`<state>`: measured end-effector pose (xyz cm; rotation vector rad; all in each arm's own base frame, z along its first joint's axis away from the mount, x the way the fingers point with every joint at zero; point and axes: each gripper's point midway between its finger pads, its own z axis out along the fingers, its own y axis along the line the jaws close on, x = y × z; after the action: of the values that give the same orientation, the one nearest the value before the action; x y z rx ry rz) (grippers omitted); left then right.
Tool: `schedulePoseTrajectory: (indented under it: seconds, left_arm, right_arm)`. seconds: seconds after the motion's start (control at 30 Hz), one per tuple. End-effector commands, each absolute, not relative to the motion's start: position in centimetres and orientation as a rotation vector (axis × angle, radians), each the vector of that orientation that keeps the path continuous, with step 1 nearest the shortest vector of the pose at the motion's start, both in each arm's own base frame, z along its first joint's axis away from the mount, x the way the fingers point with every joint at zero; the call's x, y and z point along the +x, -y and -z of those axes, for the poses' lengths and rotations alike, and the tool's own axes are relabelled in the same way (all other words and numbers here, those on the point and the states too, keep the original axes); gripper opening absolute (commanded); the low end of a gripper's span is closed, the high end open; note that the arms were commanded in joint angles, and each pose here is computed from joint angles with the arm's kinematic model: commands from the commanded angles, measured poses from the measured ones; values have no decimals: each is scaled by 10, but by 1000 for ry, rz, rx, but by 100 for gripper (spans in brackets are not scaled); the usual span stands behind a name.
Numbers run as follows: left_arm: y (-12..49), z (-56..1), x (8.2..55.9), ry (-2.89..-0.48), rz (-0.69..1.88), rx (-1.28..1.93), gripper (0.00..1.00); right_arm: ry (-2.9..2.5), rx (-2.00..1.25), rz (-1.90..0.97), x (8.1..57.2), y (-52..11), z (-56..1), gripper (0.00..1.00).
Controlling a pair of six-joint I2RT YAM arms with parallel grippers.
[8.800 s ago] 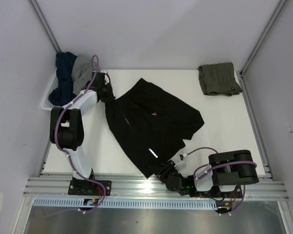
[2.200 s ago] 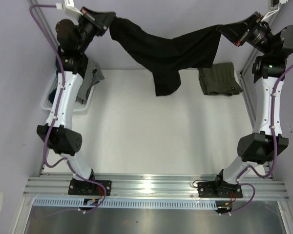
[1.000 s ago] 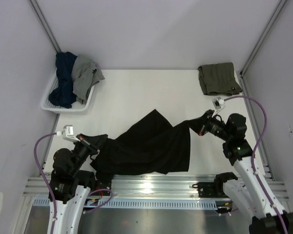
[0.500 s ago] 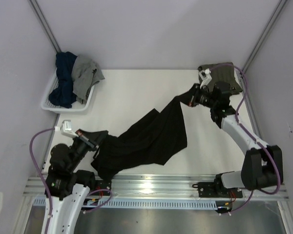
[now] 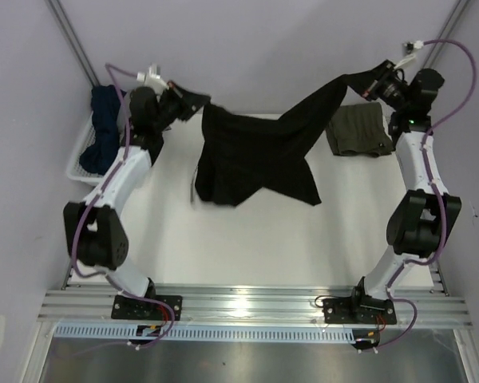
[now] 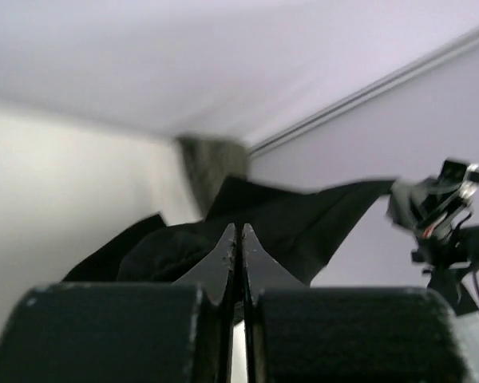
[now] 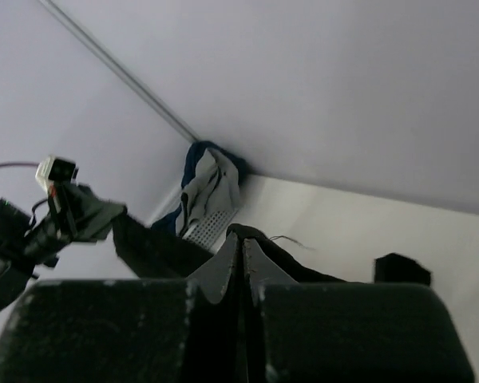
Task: Fold and stack the shorts
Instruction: Flatten the shorts out
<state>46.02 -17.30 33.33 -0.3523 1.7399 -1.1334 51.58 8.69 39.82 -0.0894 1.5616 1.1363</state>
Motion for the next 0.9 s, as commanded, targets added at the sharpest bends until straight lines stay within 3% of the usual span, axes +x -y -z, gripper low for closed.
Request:
schedulePoseTrajectory:
  seconds: [0.0, 0.07, 0.1, 0.27, 0.53, 0.7, 0.87]
  left_arm:
    - [211, -463, 463, -1452, 1302, -20, 0]
    - [222, -489, 465, -1402, 1333, 62, 0]
    - [226, -488, 465, -1411, 1345, 82, 0]
    - [236, -469, 427, -1445, 1400, 215, 0]
    - [223, -487, 307, -1341, 1383, 390, 0]
    - [215, -514, 281, -1287, 1327, 413, 0]
    - [220, -513, 314, -1319, 1376, 375, 0]
  right_arm:
    - [-1360, -296, -1062, 442, -90, -494, 0]
    - [-1304, -357, -1004, 403, -93, -512, 0]
    - [-1337, -327, -1009, 399, -88, -489, 0]
    - [-1271, -401, -941, 318, -97, -494, 0]
    - [-1137, -555, -755, 178, -126, -539, 0]
    - [-1100, -558, -730, 159, -129, -554, 0]
    - [-1151, -504, -775, 197, -122, -551, 0]
